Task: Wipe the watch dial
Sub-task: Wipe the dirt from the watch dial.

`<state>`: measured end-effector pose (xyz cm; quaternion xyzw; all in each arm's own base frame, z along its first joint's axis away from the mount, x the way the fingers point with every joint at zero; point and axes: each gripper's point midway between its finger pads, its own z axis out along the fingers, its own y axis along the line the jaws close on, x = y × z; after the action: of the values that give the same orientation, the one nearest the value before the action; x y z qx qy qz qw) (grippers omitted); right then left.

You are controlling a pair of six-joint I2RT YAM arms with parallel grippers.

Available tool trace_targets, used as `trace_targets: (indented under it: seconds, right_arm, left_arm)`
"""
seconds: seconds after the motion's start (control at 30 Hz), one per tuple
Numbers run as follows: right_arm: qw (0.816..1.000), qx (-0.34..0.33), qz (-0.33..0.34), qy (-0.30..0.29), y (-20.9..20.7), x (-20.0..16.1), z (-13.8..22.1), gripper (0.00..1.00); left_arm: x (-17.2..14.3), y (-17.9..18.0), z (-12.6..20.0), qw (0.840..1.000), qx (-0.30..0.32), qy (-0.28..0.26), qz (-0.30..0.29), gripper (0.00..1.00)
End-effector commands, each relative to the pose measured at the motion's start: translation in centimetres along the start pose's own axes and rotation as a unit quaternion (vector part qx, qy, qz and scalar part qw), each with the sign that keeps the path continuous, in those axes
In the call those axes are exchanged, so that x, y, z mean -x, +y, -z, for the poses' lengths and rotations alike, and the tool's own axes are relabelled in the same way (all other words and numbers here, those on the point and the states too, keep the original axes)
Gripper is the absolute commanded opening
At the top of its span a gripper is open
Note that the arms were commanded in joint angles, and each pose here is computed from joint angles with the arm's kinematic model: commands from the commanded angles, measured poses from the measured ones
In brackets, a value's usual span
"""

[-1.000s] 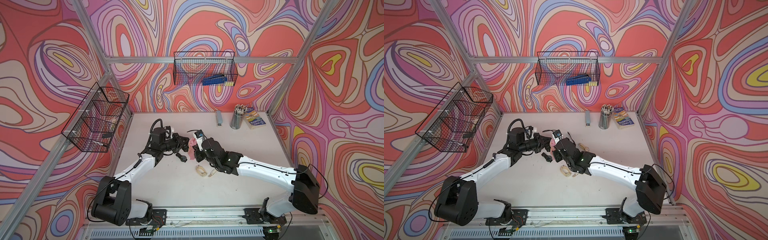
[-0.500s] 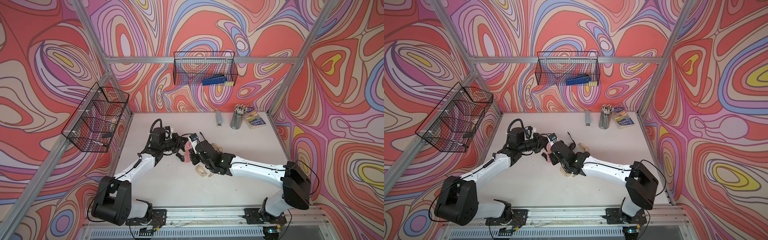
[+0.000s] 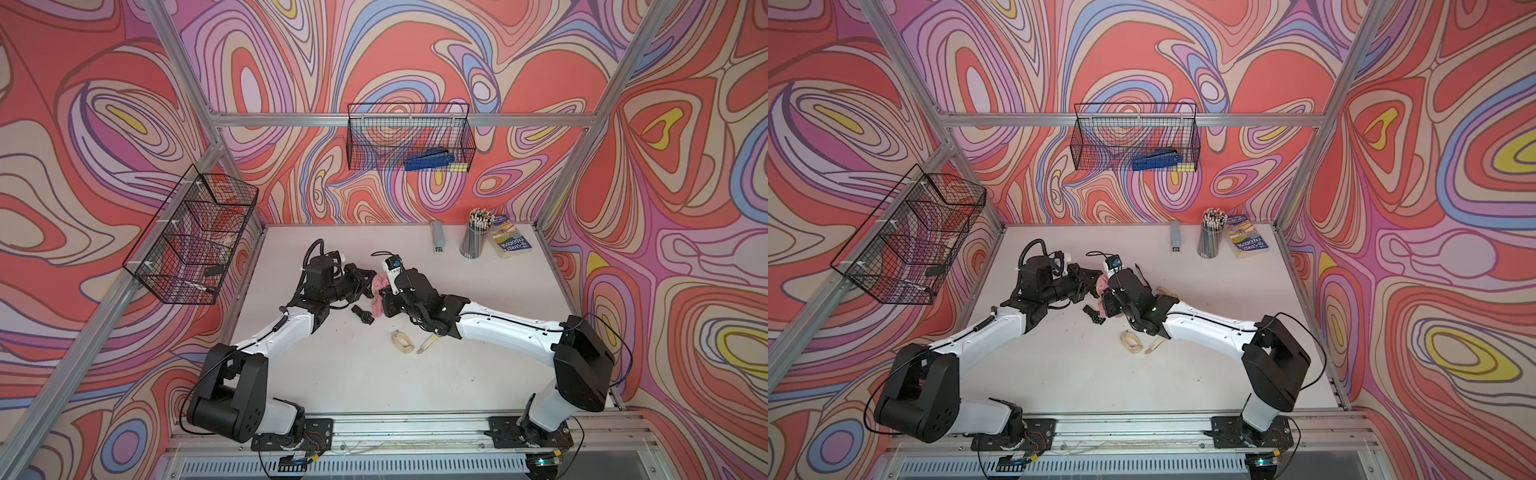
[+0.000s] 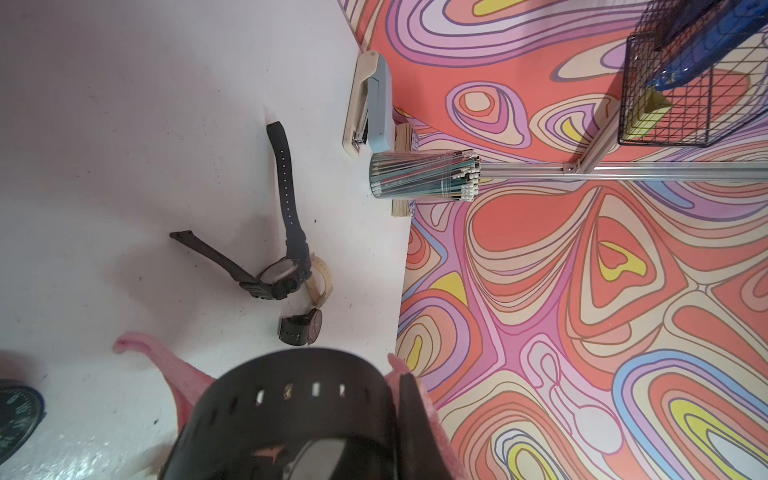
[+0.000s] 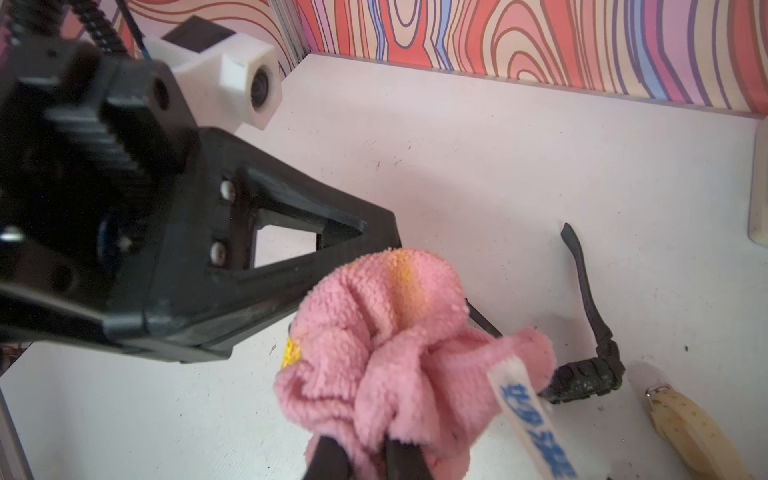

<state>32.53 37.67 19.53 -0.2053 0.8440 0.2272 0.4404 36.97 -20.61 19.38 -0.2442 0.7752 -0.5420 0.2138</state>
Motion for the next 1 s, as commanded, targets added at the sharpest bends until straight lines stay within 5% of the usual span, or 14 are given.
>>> trace_targets:
  seconds: [0.0, 0.37, 0.53, 0.67, 0.97]
  right_arm:
    - [0.989, 0.079, -0.01, -0.126, 4.9, 7.5, 2.2, 0.0]
    - [0.993, -0.022, -0.011, -0.118, 0.5, 9.5, 0.4, 0.0]
    - [0.997, -0.047, 0.043, -0.053, -0.9, 6.2, -1.6, 0.0]
    - [0.996, 0.006, 0.093, -0.008, 1.0, 2.0, -2.2, 0.01]
    - [0.985, 0.012, 0.169, 0.025, 2.5, -2.7, -2.3, 0.01]
  left_arm:
    - [-4.8, 0.0, -0.8, 0.996, -0.005, 0.094, 0.006, 0.0]
    - [-4.9, -0.9, -0.3, 0.995, -0.007, 0.098, -0.006, 0.0]
    - [-3.7, -3.0, 0.5, 0.996, -0.028, 0.082, -0.011, 0.0]
    - [-2.0, -4.5, 1.1, 0.997, -0.043, 0.067, -0.008, 0.0]
    - [-0.3, -6.1, 0.5, 0.992, -0.099, 0.066, 0.03, 0.0]
